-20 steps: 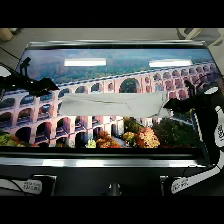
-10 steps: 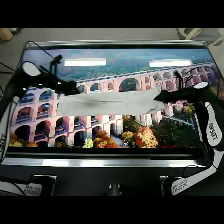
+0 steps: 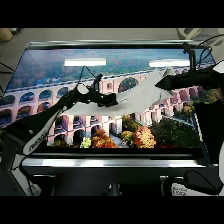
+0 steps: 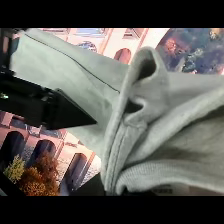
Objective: Fold the shirts.
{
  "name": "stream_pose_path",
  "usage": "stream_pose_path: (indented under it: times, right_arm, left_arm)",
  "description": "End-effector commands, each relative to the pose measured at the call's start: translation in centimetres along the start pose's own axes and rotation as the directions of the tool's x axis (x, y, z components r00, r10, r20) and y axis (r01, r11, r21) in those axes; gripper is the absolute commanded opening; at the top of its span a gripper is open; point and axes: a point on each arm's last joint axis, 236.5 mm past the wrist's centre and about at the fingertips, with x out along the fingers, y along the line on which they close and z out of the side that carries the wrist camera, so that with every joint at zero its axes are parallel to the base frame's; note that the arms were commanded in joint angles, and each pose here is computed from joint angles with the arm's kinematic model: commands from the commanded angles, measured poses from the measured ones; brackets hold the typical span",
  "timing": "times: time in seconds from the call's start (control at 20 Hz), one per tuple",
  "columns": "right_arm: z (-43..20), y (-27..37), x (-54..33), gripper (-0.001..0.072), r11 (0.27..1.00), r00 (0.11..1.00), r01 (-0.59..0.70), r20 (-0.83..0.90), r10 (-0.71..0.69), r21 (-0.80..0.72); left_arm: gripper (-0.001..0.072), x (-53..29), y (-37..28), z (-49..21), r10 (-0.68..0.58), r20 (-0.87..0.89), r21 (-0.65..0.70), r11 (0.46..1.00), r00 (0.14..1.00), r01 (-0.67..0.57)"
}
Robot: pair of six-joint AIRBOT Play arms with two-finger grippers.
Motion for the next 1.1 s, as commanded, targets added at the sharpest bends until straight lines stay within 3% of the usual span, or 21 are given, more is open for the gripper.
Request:
stream_pose_path:
  times: [0.0,0.15,0.35,0.5,0.7,0.85,1.05]
  right_arm:
    - [-0.2,4.1,-4.2,0.0023,0.996,0.999,0.052,0.015,-0.051,-0.079]
    - [0.1,5.2,-6.2,0.0023,0.991,0.994,0.102,0.048,-0.098,-0.087]
    - [0.0,3.4,-6.1,0.0023,0.983,0.986,0.163,0.044,-0.16,-0.089]
    - [0.4,2.1,-3.3,0.0022,0.988,0.99,0.14,0.024,-0.138,-0.065]
    - [2.5,5.7,5.7,0.0022,0.995,0.999,0.023,0.045,-0.019,-0.1]
    - [3.9,11.4,14.1,0.0022,0.992,0.989,-0.091,0.109,0.101,-0.09]
    - [-0.7,16.7,25.5,0.0024,0.975,0.975,-0.22,0.046,0.218,0.035]
  left_arm:
    - [0.0033,5.2,-2.9,-3.4,-0.109,-0.031,-0.136,0.985,0.994,0.104]
    - [0.0034,7.9,-5.7,-4.3,-0.146,0.023,-0.135,0.98,0.989,0.147]
    - [0.0029,4.9,-7.5,-2.0,-0.192,0.001,0.054,0.98,0.981,0.192]
    - [0.0029,-3.0,-4.4,2.8,-0.048,0.059,0.187,0.982,0.997,0.036]
    - [0.003,-19.1,-2.1,9.0,0.148,0.291,0.289,0.928,0.945,-0.234]
    - [0.0031,-30.4,-4.1,10.4,0.152,0.468,0.289,0.905,0.871,-0.313]
    - [0.0031,-38.6,-8.5,8.5,0.102,0.59,0.324,0.879,0.801,-0.35]
